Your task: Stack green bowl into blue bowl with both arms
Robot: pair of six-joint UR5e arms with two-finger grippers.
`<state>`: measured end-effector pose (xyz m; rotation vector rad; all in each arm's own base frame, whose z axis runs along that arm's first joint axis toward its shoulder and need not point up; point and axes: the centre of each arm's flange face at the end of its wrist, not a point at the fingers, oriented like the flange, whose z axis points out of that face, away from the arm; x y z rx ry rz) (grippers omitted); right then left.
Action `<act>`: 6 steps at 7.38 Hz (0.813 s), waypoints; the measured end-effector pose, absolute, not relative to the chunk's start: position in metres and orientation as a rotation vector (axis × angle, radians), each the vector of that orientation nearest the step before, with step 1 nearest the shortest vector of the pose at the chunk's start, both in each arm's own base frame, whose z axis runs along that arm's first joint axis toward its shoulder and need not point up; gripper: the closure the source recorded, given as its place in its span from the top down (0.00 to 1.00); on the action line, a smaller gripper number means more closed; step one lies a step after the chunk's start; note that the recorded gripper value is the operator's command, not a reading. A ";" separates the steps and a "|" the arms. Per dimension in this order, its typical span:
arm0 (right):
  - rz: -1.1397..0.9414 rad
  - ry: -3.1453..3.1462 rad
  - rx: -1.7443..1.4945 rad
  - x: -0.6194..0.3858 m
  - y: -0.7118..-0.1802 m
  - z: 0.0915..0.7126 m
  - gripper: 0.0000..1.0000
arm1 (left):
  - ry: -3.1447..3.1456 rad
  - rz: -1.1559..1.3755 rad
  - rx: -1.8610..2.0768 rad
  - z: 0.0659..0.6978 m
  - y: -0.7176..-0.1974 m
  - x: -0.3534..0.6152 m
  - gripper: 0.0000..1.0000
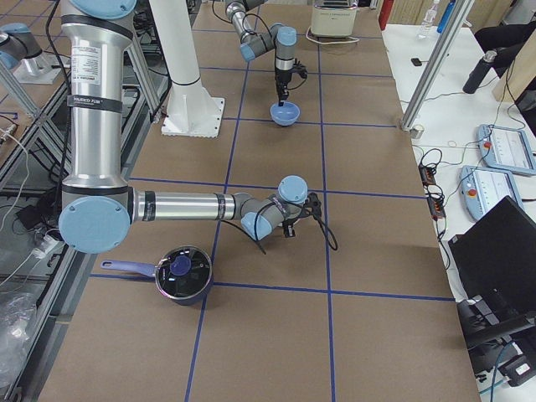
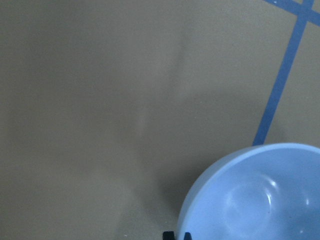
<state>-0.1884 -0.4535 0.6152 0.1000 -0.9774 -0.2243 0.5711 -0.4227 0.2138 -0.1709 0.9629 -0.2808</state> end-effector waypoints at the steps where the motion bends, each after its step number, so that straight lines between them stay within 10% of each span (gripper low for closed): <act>1: -0.225 -0.978 0.101 -0.189 -0.454 0.614 0.30 | 0.964 -0.280 -0.170 0.213 -0.423 0.571 0.06; 3: -0.228 -0.983 0.104 -0.190 -0.455 0.611 0.27 | 0.965 -0.280 -0.170 0.212 -0.422 0.571 0.15; 5: -0.236 -0.994 0.114 -0.190 -0.455 0.601 0.27 | 0.969 -0.277 -0.167 0.212 -0.422 0.570 0.68; 6: -0.239 -0.998 0.115 -0.190 -0.456 0.598 0.27 | 0.972 -0.276 -0.160 0.213 -0.423 0.571 0.72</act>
